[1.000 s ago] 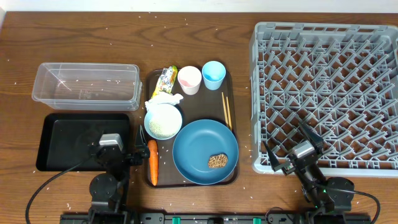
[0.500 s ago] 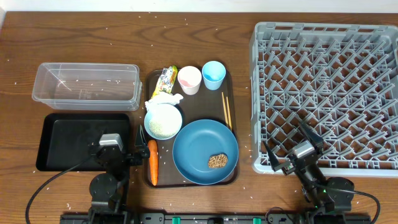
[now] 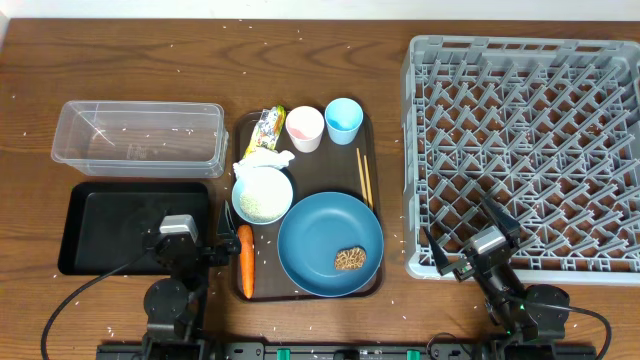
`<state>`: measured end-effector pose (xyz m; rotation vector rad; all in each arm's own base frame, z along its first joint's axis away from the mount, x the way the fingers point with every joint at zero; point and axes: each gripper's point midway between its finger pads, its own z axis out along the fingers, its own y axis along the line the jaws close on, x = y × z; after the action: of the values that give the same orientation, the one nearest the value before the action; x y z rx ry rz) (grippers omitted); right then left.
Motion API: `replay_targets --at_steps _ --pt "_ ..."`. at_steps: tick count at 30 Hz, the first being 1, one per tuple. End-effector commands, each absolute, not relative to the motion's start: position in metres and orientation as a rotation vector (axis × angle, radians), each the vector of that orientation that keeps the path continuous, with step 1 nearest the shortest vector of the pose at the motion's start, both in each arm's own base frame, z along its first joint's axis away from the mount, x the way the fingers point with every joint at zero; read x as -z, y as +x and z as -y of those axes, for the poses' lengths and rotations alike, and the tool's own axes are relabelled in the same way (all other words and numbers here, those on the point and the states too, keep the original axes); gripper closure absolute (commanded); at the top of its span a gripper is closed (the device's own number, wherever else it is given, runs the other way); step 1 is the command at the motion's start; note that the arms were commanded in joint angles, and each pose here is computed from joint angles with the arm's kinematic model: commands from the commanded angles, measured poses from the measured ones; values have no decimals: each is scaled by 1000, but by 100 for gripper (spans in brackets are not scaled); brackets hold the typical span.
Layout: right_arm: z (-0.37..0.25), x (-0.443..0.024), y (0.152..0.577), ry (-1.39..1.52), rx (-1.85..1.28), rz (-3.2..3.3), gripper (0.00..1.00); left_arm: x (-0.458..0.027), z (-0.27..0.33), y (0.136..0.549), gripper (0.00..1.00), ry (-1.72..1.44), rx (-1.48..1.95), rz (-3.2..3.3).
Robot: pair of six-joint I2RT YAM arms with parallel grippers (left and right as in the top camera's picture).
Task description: Sort waste into correct bins and load items into the dishwasher rack
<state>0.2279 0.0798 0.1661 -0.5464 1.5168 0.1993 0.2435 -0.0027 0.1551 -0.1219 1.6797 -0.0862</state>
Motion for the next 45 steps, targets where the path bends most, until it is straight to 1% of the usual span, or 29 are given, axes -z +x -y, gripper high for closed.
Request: replay_targets --at_steps 1,14,18,20,23,30,34,39,45 --pt "-81 -164 228 -549 -208 -1521 1 -138 1 244 2 -114 63 -1718" --pt "-81 -164 228 -549 -208 -1521 1 -138 3 244 2 -109 70 -1718" --pt "-82 -167 227 -554 -211 -1509 1 -140 11 244 2 -103 137 -1710" --pt "-85 -173 226 -560 -229 -1483 1 -150 30 244 2 -20 232 -1677" --pt "-85 -192 224 -494 -286 -1452 1 -172 54 239 2 75 376 -1601" --pt "-80 -247 211 -444 -294 -1446 1 -231 67 226 2 91 494 -1550" --pt "-77 -268 206 -420 -306 -1559 1 -258 72 226 2 91 528 -1690" --pt "-74 -273 217 -385 -339 -1783 1 -287 90 239 2 126 634 -1895" --pt "-75 -283 240 -326 -424 -2043 1 -311 104 272 2 87 734 -2205"
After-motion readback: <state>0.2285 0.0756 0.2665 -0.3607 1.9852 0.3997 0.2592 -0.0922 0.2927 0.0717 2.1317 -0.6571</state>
